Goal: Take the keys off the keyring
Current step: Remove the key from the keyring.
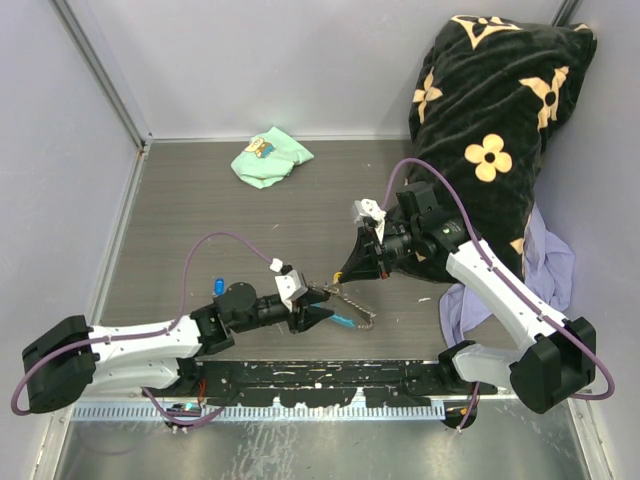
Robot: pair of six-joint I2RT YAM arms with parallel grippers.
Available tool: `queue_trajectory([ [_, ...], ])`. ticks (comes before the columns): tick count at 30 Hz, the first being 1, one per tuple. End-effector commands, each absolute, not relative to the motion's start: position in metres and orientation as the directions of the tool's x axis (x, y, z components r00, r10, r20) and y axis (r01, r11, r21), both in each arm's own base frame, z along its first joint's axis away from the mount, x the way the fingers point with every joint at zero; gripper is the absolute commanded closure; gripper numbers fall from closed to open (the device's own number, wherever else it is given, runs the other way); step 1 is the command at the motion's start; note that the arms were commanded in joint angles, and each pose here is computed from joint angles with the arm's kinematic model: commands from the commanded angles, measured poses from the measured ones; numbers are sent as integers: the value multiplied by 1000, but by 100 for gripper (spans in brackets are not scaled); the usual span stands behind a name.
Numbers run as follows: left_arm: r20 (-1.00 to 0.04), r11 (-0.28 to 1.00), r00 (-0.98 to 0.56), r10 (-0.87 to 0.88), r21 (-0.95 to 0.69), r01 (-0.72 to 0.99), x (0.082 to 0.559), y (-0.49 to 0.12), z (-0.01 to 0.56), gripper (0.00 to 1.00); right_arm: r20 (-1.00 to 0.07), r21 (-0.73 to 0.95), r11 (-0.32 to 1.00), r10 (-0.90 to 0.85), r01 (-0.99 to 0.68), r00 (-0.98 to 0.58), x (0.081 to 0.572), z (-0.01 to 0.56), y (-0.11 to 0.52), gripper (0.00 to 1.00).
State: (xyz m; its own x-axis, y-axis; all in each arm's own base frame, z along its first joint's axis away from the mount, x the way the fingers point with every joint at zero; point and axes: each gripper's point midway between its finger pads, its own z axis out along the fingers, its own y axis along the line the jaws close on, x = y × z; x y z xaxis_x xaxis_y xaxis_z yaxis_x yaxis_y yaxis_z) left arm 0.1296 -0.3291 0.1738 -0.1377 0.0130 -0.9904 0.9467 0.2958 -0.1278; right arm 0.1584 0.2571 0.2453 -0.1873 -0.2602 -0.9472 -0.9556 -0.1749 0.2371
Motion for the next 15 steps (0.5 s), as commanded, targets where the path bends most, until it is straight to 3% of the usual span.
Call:
queue_trajectory([
  [1,-996,315,-31,-81,-55,948,140,-338,212,61,-971,160,-209,-210,-965,-116,161,268,260,99],
  [15,-992,350,-15,-123,-57,935,146,-338,226,65,-970,165,-208,-212,-964,-120,161,267,260,99],
])
